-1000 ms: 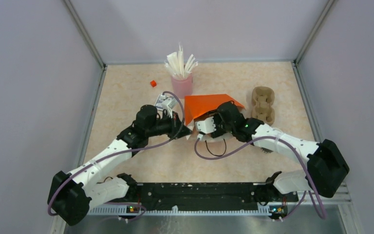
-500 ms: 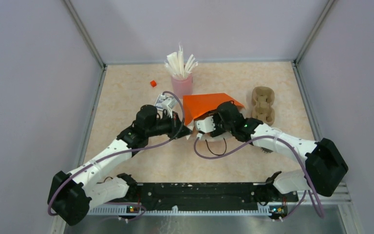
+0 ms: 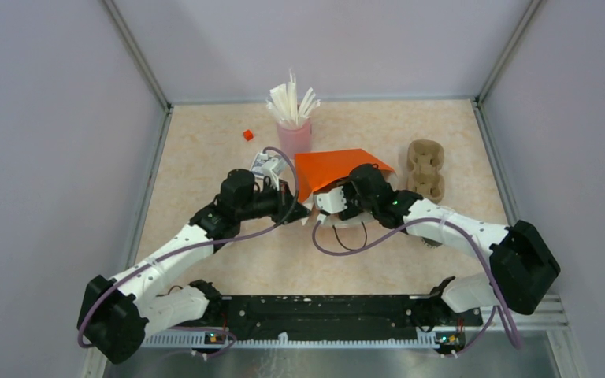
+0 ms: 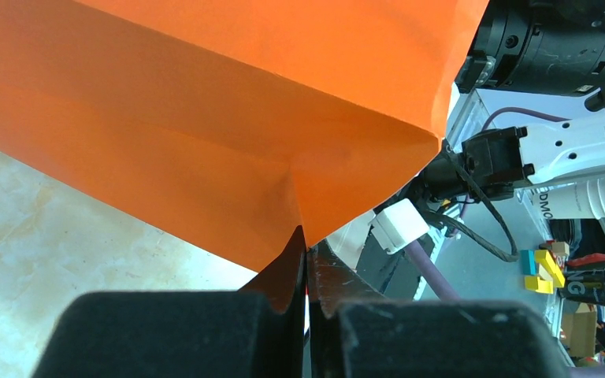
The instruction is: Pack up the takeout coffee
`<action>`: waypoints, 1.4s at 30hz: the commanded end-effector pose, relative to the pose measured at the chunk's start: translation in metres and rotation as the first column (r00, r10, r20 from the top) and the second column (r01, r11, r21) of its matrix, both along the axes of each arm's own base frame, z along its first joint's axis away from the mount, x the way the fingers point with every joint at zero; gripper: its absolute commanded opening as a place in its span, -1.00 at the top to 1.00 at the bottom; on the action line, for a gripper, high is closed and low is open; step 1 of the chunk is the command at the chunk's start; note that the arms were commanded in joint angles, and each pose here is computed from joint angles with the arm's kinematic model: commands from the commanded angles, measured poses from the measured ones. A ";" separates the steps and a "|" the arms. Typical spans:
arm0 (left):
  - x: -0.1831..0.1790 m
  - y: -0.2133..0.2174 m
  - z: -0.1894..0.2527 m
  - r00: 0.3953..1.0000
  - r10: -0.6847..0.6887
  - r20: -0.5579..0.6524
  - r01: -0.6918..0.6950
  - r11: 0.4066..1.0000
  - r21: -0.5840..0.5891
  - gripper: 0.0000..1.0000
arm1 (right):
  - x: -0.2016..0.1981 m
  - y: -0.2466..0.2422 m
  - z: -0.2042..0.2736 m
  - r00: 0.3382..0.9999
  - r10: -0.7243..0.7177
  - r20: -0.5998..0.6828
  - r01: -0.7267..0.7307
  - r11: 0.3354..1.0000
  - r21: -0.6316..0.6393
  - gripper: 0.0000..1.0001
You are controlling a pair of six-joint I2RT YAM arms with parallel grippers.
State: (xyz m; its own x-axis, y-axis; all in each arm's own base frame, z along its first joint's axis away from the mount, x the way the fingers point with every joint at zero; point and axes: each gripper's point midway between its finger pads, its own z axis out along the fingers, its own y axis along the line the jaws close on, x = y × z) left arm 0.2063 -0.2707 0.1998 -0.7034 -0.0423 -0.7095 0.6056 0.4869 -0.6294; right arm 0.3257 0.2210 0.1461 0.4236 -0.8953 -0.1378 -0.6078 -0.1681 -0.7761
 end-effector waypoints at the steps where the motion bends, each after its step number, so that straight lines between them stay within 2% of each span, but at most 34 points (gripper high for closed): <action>1: 0.003 -0.009 0.029 0.997 -0.036 0.067 0.040 0.998 -0.052 0.99 | 0.010 -0.008 0.010 0.999 -0.047 0.019 0.047 0.999 0.008 -0.40; 7: 0.009 -0.012 0.029 0.997 -0.038 0.068 0.041 0.998 -0.040 0.96 | 0.007 -0.012 0.030 0.998 -0.050 0.040 0.050 0.998 0.025 -0.53; 17: 0.016 -0.015 0.031 0.999 -0.023 0.035 0.023 1.000 -0.019 0.94 | 0.001 -0.013 0.051 0.997 -0.048 0.056 0.043 0.996 0.078 -0.54; 24: 0.022 -0.016 0.037 1.000 -0.005 0.019 0.005 1.000 -0.003 0.94 | -0.005 -0.010 0.063 0.999 -0.039 0.035 0.035 0.992 0.120 -0.61; 28: 0.025 -0.017 0.040 1.000 0.000 0.018 0.000 1.000 -0.006 0.94 | -0.009 -0.010 0.069 0.999 -0.032 0.025 0.028 0.991 0.130 -0.81; 30: 0.026 -0.018 0.041 1.000 -0.002 0.019 0.002 1.000 -0.003 0.94 | -0.011 -0.012 0.068 0.999 -0.030 0.018 0.027 0.992 0.120 -0.82; 38: 0.028 -0.019 0.039 1.000 -0.002 0.009 0.002 1.000 0.007 0.94 | -0.016 -0.015 0.068 1.000 -0.030 -0.001 0.030 0.993 0.117 -0.80; 42: 0.028 -0.018 0.040 1.000 0.001 0.015 -0.001 1.000 0.011 0.94 | -0.017 -0.017 0.066 1.000 -0.026 -0.012 0.027 0.994 0.108 -0.58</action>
